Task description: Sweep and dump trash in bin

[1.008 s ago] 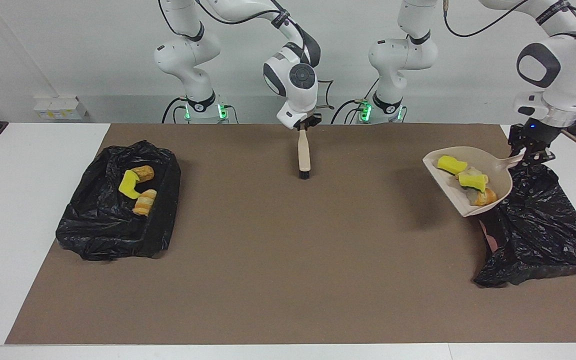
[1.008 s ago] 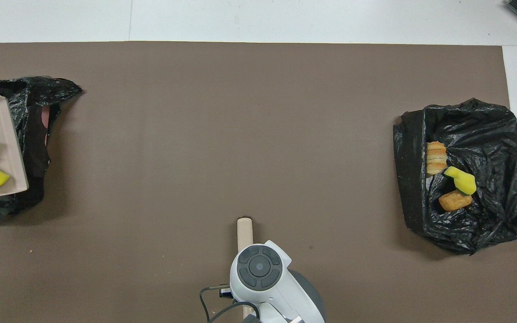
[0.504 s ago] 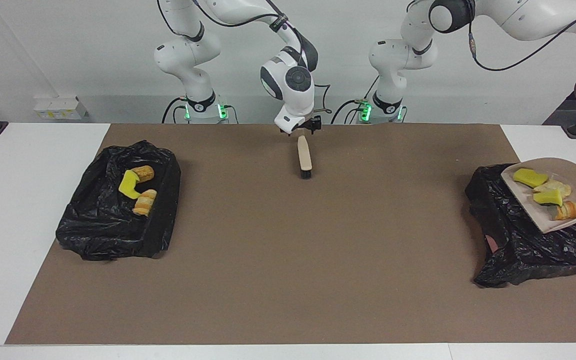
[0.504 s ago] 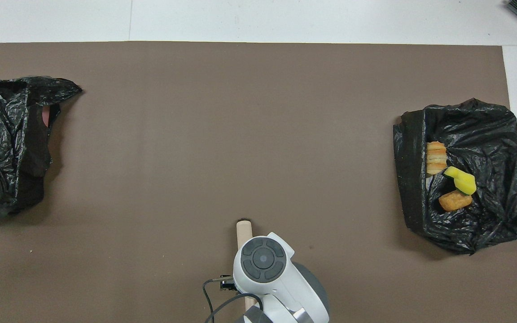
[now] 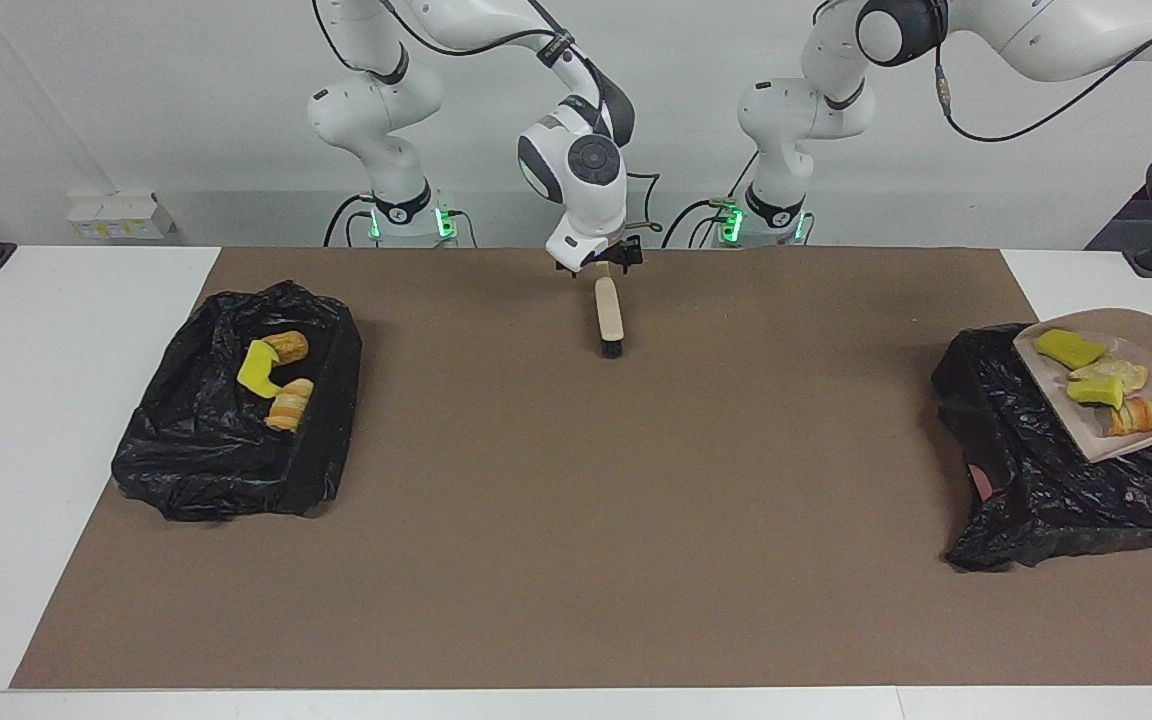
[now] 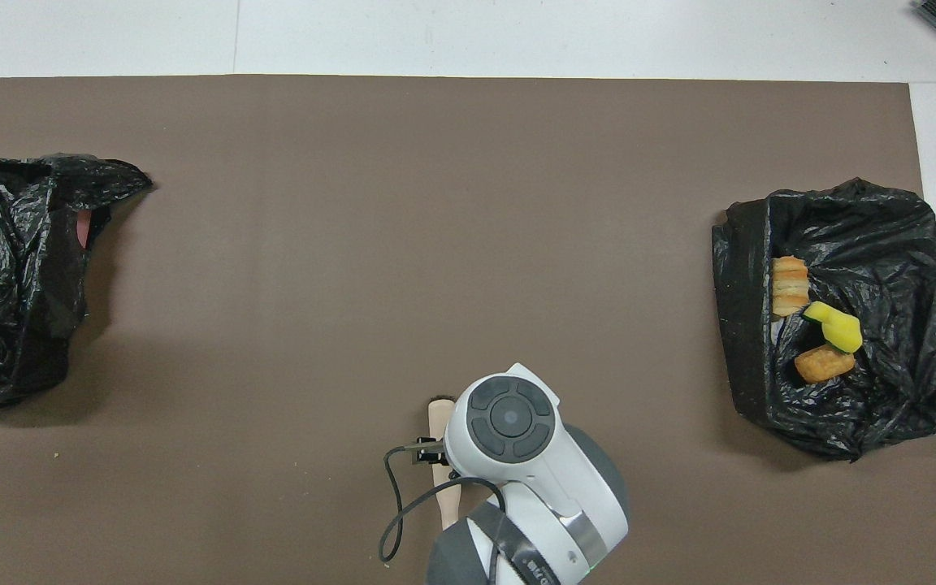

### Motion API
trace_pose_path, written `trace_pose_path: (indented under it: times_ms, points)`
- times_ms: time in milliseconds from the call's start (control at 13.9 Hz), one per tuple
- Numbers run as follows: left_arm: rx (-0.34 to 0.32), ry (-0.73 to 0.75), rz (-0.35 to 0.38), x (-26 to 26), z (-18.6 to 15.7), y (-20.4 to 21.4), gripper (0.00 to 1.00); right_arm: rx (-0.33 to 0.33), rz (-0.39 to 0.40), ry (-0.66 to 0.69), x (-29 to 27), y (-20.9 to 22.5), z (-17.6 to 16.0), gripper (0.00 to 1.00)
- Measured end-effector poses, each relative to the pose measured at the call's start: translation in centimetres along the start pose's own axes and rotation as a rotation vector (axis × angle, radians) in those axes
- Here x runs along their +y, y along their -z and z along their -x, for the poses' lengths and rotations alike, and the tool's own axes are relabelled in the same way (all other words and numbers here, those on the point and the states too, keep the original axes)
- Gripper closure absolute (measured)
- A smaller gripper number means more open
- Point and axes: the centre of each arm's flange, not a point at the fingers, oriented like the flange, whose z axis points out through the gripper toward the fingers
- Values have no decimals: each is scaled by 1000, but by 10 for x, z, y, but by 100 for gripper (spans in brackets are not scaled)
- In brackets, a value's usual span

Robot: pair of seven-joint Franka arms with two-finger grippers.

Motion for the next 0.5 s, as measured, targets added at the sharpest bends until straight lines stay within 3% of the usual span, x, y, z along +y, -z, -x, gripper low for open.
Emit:
trace_pose_path:
  times_ms: [288, 504]
  points:
    - [-72, -9, 64, 2, 18, 33, 69, 137, 22, -44, 49, 54, -59, 0]
    - [-124, -21, 106, -1, 15, 48, 69, 178, 81, -12, 112, 103, -100, 0]
